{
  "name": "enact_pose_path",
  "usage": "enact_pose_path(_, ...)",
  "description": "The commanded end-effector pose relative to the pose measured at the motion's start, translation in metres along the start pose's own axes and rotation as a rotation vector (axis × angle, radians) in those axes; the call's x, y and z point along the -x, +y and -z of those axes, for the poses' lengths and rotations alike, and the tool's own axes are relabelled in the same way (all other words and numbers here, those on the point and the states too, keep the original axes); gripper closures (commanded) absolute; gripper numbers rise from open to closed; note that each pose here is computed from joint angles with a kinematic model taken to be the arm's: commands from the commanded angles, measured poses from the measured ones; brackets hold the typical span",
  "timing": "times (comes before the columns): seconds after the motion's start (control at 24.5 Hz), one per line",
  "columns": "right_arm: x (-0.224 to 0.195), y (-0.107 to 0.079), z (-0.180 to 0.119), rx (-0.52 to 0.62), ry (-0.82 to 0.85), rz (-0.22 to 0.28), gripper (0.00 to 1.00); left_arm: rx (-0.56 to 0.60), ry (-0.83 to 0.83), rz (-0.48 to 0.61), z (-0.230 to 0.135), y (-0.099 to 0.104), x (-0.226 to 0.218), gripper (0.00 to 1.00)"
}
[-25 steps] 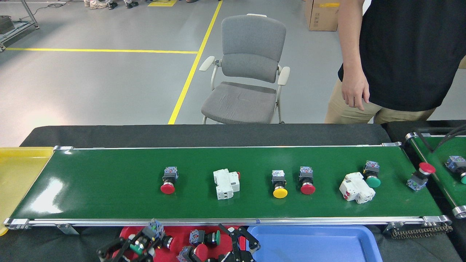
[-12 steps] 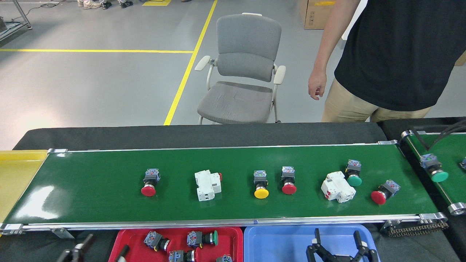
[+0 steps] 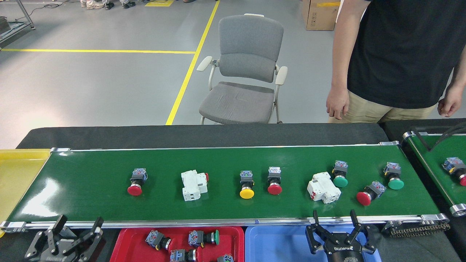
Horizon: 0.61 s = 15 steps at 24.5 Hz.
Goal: Pick switch part from conveyor to tray
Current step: 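Grasp the white relay module with the right gripper, place it in the blue tray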
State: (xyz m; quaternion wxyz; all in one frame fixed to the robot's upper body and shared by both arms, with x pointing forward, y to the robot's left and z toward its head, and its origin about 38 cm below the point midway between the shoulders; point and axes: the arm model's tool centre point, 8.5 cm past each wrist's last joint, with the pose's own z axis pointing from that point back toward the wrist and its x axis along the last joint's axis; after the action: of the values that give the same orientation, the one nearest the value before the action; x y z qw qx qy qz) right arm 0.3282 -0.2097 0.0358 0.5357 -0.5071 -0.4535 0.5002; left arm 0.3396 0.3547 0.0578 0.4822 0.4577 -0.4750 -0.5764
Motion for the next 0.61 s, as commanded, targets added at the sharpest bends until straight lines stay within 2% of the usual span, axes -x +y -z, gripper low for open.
enact_pose_path(0.0, -0.006, -0.006, 0.01, 0.011, -0.005, 0.008, 0.0, 0.019, 0.018, 0.019, 0.021, 0.004, 0.0, 0.01)
enact_pose_path(0.16, -0.024, -0.003, 0.025, -0.018, -0.034, 0.013, 0.0, 0.06, 0.022, 0.004, 0.062, 0.0, -0.011, 0.01)
enact_pose_path(0.45, -0.058, -0.013, 0.052, -0.008, -0.093, 0.01, 0.0, 0.129, 0.1, 0.003, 0.091, -0.008, 0.012, 0.01)
enact_pose_path(0.53, -0.066, -0.012, 0.061, -0.02, -0.096, 0.007, 0.0, 0.15, 0.143, 0.003, 0.105, -0.009, 0.014, 0.08)
enact_pose_path(0.57, -0.072, -0.01, 0.067, -0.03, -0.1, 0.007, 0.0, 0.169, 0.168, 0.006, 0.109, -0.012, 0.017, 0.16)
